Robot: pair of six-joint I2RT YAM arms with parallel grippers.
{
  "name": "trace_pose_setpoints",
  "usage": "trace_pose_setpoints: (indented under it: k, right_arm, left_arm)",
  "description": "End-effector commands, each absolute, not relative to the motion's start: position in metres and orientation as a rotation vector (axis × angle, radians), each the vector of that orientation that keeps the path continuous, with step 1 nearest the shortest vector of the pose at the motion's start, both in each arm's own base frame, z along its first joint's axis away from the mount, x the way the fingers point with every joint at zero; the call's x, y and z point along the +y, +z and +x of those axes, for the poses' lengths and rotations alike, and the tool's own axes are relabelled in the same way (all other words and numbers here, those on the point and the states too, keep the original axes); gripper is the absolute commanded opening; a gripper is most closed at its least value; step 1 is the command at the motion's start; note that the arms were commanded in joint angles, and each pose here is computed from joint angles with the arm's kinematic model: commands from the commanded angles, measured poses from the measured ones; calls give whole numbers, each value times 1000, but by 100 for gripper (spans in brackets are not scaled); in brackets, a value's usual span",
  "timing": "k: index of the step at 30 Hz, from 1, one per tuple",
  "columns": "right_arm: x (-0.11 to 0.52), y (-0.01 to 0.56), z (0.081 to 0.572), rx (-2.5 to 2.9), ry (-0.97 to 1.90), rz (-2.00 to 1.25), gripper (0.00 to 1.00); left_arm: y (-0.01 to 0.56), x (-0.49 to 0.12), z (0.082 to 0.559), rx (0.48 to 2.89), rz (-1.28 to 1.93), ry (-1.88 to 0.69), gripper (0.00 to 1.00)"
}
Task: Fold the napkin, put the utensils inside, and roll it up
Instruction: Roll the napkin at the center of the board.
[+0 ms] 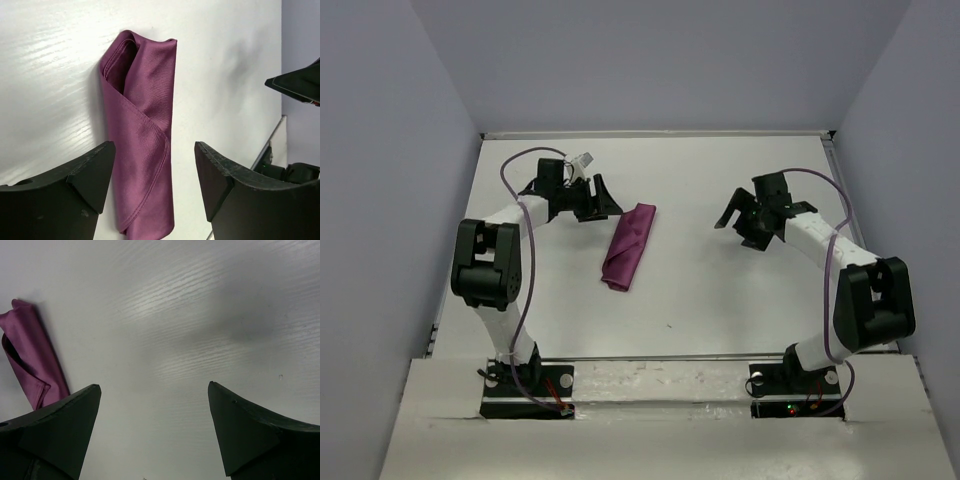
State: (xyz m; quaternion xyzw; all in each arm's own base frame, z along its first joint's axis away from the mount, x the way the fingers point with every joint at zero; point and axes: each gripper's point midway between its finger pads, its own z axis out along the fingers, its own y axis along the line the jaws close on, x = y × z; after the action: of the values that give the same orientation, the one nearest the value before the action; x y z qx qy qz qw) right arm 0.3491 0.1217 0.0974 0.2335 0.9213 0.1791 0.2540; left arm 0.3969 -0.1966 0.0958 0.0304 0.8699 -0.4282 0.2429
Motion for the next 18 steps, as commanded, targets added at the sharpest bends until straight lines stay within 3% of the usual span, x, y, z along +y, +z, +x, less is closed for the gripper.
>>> trace_pose_setpoints:
  k: [1,7,12,18]
  right_arm:
    - [131,111,364,2452,528,602,94]
    - [135,111,366,2455,531,595,94]
    - [139,109,365,2466,532,588,94]
    - [142,107,364,2475,530,579,94]
  left_arm:
    - [110,-184,392,2398,142,-1044,77]
    - [117,-201,379,2421,245,-827,76]
    - [110,-208,376,2436,331,-461,78]
    - [114,-225,372,2404,411,-291,83]
